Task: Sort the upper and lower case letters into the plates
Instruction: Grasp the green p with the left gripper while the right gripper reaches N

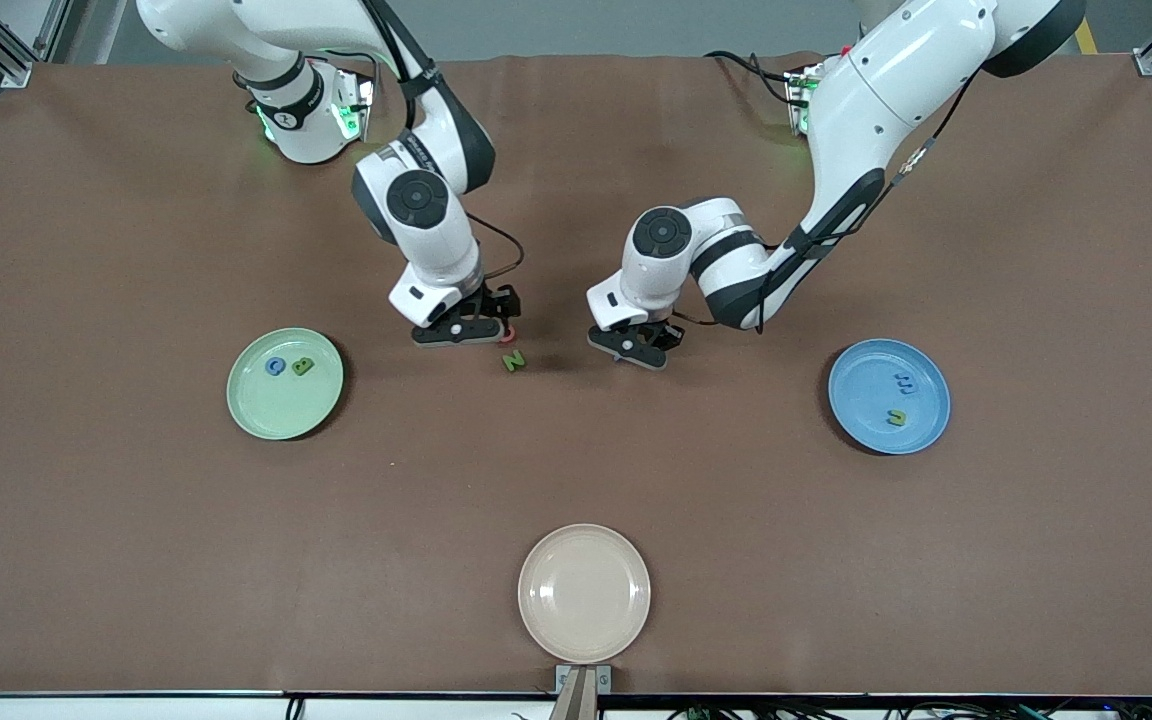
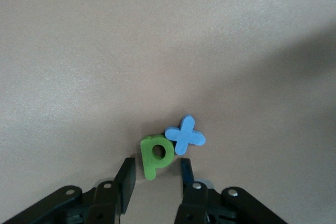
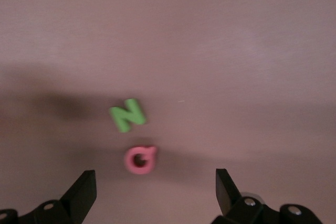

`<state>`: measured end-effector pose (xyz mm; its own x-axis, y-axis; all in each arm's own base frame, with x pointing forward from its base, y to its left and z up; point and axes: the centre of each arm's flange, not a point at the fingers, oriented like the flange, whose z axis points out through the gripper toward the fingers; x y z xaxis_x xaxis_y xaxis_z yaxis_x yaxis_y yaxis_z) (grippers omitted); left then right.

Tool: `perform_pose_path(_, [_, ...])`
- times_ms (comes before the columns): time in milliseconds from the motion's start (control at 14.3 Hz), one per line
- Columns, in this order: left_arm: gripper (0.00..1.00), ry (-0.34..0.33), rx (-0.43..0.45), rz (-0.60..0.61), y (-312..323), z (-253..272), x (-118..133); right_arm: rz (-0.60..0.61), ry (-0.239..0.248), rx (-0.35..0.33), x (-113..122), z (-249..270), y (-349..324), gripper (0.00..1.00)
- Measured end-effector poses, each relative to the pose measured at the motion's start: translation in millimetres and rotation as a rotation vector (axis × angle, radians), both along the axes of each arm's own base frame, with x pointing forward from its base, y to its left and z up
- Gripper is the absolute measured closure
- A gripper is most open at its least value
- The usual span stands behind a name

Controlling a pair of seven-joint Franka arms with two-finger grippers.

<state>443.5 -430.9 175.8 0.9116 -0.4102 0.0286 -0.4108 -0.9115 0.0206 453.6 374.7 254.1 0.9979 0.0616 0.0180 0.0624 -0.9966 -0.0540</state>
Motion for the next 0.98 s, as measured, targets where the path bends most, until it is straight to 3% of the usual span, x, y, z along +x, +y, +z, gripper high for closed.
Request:
perform_pose_path(279, [0.60,-0.009,0.006,-0.017,0,-2,0,0.003,0.010,0.032,2,-19,46,0.00])
perform_pose_path(629, [0.72,-0.018,0.002,-0.017,-1,-1,4,0.025,0.014,0.011,12,-49,60,0.03])
perform_pose_path(978, [0.74,-0.020,-0.001,-0.013,-1,0,7,0.072,0.024,-0.008,12,-64,55,0.07])
